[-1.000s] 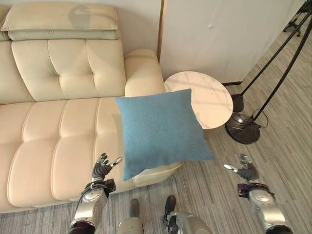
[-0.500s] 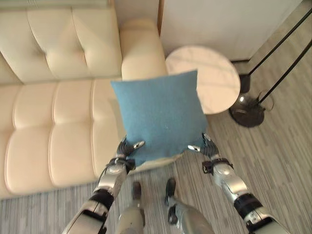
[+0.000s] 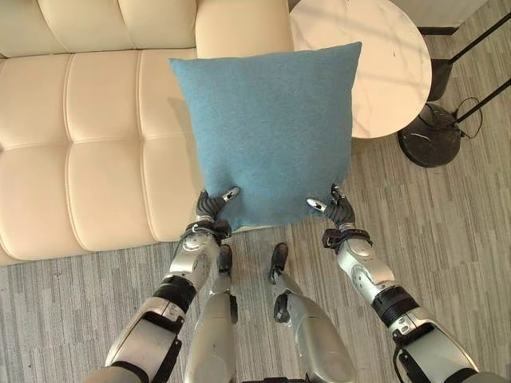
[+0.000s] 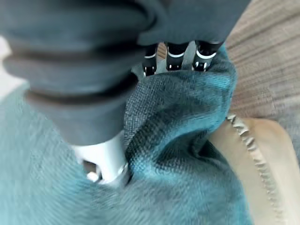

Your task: Pick up all the scattered cushions and arrange them neatly on the sofa.

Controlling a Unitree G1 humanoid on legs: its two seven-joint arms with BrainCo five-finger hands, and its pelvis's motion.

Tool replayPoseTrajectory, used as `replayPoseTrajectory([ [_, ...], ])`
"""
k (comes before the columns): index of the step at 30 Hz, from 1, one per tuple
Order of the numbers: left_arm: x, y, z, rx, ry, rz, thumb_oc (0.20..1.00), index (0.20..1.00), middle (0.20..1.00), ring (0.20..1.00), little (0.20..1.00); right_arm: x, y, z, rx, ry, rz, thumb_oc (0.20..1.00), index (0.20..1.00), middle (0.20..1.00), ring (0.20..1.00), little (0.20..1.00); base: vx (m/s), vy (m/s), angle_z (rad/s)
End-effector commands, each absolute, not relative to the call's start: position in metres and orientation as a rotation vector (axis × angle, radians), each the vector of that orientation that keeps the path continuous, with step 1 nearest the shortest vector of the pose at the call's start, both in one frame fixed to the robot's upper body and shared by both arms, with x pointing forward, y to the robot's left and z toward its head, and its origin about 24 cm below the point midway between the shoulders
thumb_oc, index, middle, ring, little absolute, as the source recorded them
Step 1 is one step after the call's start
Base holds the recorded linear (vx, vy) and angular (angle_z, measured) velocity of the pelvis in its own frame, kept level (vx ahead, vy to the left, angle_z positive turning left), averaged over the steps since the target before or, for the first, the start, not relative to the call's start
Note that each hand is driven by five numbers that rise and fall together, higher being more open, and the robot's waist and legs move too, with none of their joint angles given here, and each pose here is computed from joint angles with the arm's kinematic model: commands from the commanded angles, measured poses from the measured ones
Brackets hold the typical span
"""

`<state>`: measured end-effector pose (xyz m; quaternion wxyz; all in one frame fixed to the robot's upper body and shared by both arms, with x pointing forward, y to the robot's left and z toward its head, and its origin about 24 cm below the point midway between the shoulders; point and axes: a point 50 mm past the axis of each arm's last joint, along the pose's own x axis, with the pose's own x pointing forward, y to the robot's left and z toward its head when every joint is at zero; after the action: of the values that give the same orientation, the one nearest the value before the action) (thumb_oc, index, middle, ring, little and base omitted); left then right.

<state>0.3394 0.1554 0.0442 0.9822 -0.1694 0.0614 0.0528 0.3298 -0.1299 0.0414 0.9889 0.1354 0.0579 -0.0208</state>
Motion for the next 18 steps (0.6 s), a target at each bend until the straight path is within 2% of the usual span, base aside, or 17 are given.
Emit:
replayPoseTrajectory([
  [1, 0.326, 0.067, 0.051, -0.552, 0.152, -0.209, 0.200, 0.200, 0.200, 0.200, 0.200, 0.314, -0.041, 0.072, 0.487, 0.033, 0.322, 0.200, 0.200, 0.200, 0.200, 0.200, 0.00, 0.000, 0.00],
  [8, 0.322, 0.064, 0.074, -0.576, 0.047, -0.271, 0.200, 0.200, 0.200, 0.200, 0.200, 0.312, -0.052, 0.094, 0.489, -0.093, 0.333, 0.200, 0.200, 0.200, 0.200, 0.200, 0.00, 0.000, 0.00],
  [16, 0.318, 0.071, 0.070, -0.537, 0.040, -0.249, 0.200, 0.200, 0.200, 0.200, 0.200, 0.309, -0.058, 0.090, 0.454, -0.095, 0.306, 0.200, 0.200, 0.200, 0.200, 0.200, 0.00, 0.004, 0.00],
  [17, 0.317, 0.076, 0.065, -0.518, 0.046, -0.232, 0.200, 0.200, 0.200, 0.200, 0.200, 0.310, -0.065, 0.093, 0.304, -0.135, 0.299, 0.231, 0.231, 0.231, 0.231, 0.231, 0.00, 0.000, 0.00],
  [18, 0.317, 0.081, 0.063, -0.505, 0.047, -0.220, 0.200, 0.200, 0.200, 0.200, 0.200, 0.312, -0.076, 0.094, 0.159, -0.165, 0.269, 0.683, 0.683, 0.683, 0.683, 0.683, 0.00, 0.000, 0.00],
])
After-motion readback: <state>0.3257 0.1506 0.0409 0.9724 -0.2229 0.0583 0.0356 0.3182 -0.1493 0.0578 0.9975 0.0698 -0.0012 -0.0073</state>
